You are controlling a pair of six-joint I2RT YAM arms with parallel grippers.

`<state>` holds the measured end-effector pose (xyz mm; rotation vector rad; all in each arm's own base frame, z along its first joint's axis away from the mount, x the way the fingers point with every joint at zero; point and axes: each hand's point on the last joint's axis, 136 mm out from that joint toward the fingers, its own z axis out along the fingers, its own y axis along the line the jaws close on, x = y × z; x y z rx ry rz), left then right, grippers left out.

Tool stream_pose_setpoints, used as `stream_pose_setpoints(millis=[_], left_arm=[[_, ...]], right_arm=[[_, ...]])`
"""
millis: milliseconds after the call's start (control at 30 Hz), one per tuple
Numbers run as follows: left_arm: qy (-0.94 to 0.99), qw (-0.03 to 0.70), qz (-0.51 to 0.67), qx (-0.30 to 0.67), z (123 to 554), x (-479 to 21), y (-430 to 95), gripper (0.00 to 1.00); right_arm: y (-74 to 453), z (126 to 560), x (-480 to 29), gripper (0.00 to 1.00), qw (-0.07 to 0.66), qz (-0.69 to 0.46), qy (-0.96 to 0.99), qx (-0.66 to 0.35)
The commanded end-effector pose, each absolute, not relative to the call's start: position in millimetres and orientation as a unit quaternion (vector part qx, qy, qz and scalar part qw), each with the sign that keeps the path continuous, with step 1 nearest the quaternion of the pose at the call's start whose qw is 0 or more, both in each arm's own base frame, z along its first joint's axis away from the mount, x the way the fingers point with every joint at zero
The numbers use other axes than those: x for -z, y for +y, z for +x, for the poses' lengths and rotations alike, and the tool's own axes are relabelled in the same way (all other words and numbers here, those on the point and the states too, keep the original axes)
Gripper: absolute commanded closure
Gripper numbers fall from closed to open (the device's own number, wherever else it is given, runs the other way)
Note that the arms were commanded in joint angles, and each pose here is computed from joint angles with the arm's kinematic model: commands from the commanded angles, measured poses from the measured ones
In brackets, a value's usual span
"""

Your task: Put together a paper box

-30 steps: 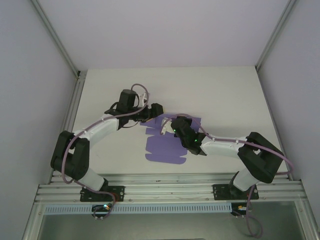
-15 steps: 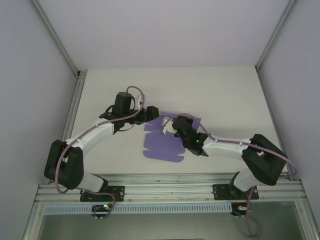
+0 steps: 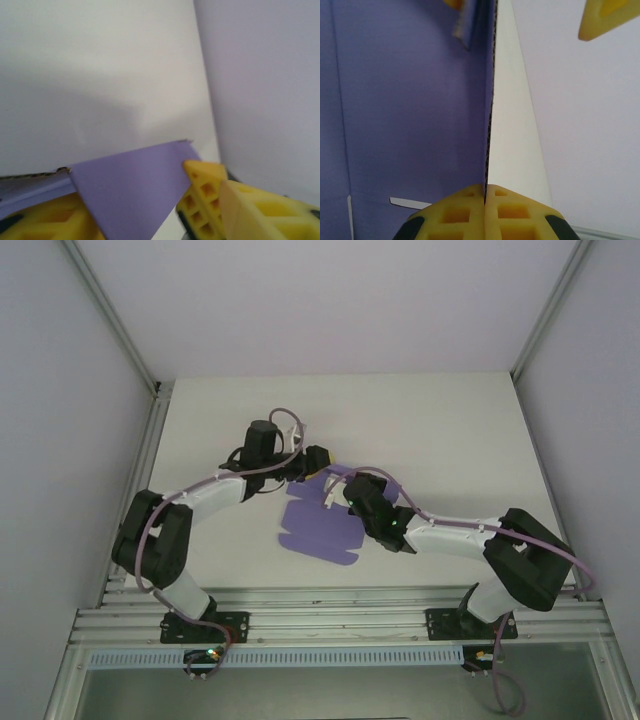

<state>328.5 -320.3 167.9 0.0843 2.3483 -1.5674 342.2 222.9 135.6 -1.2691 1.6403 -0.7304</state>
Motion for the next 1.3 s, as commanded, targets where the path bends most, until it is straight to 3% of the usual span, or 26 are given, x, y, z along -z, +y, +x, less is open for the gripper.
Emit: stream_pose_setpoints(millis=[0, 167, 433, 533, 600, 633, 700, 733, 867, 967, 1067, 1267], left_arm=[[0.762, 0.171, 0.046, 0.622, 330.9, -204.4, -337.8, 0.53], [0.764, 0.153, 0.039, 0.625, 331.0, -195.4, -341.2, 0.61], [0.821, 0.180, 0.042, 0.540, 321.6, -176.0, -317.4, 0.58], [0.847, 0.200, 0.054, 0.489, 311.3, -174.2, -293.6, 0.45], [0.867, 0.216, 0.056, 0.446, 303.5, -169.6, -266.4, 0.23], [0.877, 0.225, 0.046, 0.421, 301.2, -165.0, -249.0, 0.19], [0.891, 0.240, 0.014, 0.384, 295.5, -157.6, -211.3, 0.01], [0.894, 0.244, -0.001, 0.375, 291.9, -155.4, -196.0, 0.00], [0.907, 0.252, -0.039, 0.336, 273.4, -140.3, -149.7, 0.00], [0.910, 0.240, -0.049, 0.335, 268.6, -123.1, -145.9, 0.01], [0.891, 0.229, -0.020, 0.391, 274.4, -120.3, -167.0, 0.24], [0.869, 0.206, 0.030, 0.450, 288.7, -114.1, -196.0, 0.41]], right_arm=[[243.6, 334.6, -130.1, 1.00, 0.467, -0.527, 0.659, 0.263], [244.1, 334.4, -129.8, 1.00, 0.469, -0.527, 0.657, 0.265], [237.9, 332.7, -133.0, 1.00, 0.469, -0.523, 0.659, 0.269], [233.9, 332.7, -135.4, 1.00, 0.470, -0.517, 0.663, 0.268], [230.2, 333.5, -136.2, 1.00, 0.469, -0.513, 0.666, 0.269], [228.7, 333.8, -136.9, 1.00, 0.470, -0.511, 0.668, 0.269], [226.2, 333.8, -137.5, 1.00, 0.469, -0.509, 0.670, 0.268], [224.8, 334.1, -138.1, 1.00, 0.470, -0.507, 0.672, 0.267], [221.9, 334.9, -141.8, 1.00, 0.475, -0.499, 0.675, 0.261], [221.2, 334.4, -142.4, 1.00, 0.474, -0.502, 0.676, 0.257], [221.7, 335.3, -143.3, 1.00, 0.475, -0.500, 0.677, 0.257], [222.6, 339.3, -147.3, 1.00, 0.481, -0.493, 0.681, 0.249]])
